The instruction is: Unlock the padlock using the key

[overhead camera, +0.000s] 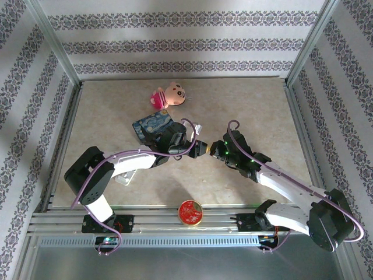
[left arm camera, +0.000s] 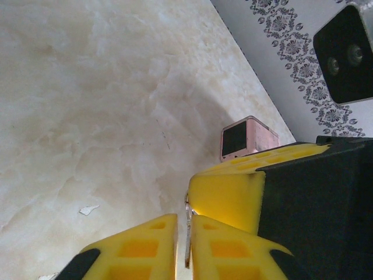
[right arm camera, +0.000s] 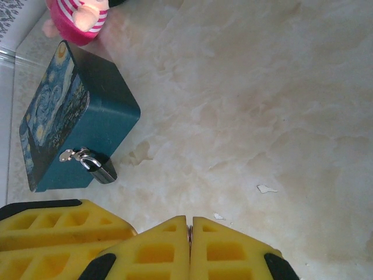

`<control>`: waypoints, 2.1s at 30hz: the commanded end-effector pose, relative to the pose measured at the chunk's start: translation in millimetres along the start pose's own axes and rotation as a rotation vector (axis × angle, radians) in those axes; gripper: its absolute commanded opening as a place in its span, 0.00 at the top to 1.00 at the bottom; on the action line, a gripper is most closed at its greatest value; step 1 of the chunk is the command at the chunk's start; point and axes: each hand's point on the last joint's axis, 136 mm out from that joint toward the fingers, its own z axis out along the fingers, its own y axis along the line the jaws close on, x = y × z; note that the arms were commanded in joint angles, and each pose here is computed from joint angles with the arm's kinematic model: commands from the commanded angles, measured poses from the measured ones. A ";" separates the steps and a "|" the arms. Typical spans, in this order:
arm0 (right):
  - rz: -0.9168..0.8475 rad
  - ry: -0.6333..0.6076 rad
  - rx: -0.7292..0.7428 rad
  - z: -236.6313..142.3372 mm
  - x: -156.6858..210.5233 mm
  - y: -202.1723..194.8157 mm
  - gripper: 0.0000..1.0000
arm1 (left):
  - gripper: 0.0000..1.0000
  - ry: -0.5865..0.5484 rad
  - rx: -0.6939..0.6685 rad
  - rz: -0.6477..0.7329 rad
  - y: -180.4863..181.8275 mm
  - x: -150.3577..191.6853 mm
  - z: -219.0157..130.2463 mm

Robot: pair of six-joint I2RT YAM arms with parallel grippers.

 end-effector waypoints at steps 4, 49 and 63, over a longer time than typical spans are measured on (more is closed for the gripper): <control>0.015 -0.015 -0.019 -3.5 -1.7 0.2 1.00 | 1.00 -0.024 0.024 0.022 -10.2 -7.3 5.2; -0.670 -0.005 -0.836 -127.2 25.5 129.4 0.50 | 1.00 -0.046 0.312 0.587 -92.5 -21.6 -141.3; -0.691 0.036 -0.926 -132.5 32.1 141.7 0.54 | 1.00 -0.054 0.403 0.567 -106.2 -19.1 -145.8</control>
